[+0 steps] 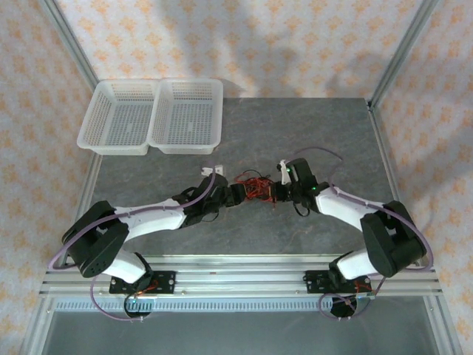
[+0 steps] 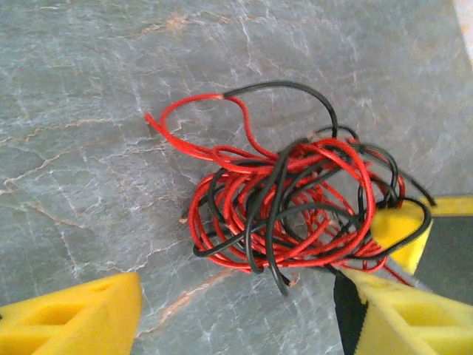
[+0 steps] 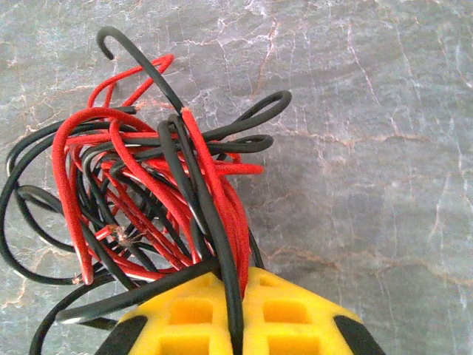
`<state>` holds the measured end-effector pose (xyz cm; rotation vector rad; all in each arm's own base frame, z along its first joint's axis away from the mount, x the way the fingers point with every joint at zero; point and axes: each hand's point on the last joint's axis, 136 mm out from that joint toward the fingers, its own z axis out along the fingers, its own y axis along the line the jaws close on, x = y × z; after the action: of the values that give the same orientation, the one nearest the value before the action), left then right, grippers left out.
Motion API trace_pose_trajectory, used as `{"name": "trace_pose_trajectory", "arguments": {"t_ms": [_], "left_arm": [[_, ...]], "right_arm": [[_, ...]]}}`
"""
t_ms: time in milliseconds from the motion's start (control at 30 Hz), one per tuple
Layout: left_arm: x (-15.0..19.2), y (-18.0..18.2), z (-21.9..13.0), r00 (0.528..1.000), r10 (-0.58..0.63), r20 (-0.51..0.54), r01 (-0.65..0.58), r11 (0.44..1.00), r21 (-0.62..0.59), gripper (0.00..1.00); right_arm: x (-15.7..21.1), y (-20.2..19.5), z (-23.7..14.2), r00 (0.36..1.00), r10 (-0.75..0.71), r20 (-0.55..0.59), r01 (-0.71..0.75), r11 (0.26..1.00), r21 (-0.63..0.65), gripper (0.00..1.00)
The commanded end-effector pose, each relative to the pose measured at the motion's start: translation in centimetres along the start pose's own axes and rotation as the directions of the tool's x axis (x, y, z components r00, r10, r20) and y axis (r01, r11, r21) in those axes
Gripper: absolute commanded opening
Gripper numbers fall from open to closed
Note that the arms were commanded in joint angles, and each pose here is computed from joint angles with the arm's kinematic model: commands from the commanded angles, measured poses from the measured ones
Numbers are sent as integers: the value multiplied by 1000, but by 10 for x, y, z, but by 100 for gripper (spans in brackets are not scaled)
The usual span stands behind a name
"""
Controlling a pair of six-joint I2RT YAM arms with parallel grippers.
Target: Untangle the cables
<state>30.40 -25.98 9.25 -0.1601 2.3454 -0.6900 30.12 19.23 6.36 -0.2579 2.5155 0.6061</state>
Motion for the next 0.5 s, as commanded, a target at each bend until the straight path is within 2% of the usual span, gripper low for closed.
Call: {"name": "trace_pose_trajectory", "arguments": {"t_ms": [0,167,333,400,467], "left_arm": [[2,-4,9,987,156,-44,-157,988,-2,71],[-2,-12,25,966,256,-32,-255,967,25,71],[-7,-2,52,959,279,-51,-280,960,-10,67],[-12,5,58,962,269,-38,-270,963,-25,63],[-18,11,61,968,250,-13,-250,968,-29,49]], "right_arm": [[-4,0,2,996,-87,-29,88,996,11,0],[-4,-1,9,990,-120,-78,121,993,12,0],[-3,1,18,985,-133,-108,134,991,-5,0],[-3,-1,21,985,-127,-114,128,992,1,0],[-3,-3,22,987,-110,-114,112,994,14,0]]}}
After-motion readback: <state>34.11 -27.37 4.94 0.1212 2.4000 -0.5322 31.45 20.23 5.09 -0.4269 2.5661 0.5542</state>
